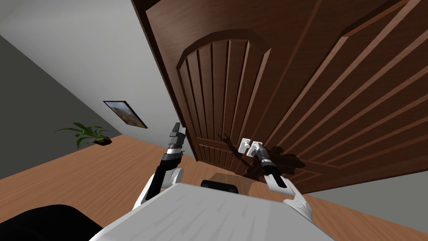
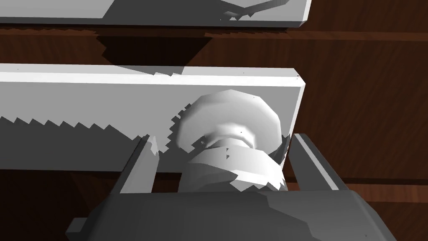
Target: Pull the door open
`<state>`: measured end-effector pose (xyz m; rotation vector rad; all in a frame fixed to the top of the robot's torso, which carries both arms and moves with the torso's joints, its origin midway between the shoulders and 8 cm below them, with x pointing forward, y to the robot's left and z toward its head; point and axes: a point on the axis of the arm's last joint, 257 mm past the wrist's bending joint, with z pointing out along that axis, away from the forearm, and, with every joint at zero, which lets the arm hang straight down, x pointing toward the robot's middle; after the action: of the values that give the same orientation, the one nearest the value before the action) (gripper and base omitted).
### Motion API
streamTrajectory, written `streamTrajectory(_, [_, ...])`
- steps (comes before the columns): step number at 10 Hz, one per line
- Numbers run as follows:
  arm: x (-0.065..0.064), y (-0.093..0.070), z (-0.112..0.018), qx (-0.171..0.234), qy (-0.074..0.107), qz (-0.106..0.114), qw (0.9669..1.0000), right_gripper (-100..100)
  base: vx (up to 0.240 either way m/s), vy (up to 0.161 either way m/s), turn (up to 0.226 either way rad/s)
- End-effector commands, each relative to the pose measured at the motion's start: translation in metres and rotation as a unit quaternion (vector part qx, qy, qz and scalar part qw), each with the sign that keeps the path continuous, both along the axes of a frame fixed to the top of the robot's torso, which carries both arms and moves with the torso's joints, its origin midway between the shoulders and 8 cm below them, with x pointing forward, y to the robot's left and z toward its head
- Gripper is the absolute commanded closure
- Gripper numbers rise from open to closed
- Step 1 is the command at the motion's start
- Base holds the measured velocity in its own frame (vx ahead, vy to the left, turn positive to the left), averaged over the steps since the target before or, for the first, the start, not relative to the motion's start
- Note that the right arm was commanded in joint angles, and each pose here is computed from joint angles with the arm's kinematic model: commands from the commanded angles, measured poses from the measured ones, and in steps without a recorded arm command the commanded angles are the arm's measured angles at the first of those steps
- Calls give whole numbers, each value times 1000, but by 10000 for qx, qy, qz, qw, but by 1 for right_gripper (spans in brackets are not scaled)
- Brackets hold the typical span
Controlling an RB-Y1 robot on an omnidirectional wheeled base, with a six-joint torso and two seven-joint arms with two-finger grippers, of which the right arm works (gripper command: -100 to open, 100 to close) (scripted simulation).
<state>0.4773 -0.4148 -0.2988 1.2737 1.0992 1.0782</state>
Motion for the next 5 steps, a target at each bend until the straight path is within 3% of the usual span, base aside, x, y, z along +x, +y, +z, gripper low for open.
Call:
streamTrajectory(1, [-2,-1,-3,0,33,-14,10000,100,-34,-19,9])
streamTrajectory(5, [-2,-1,-3,0,33,-14,10000,100,-14,-6,9])
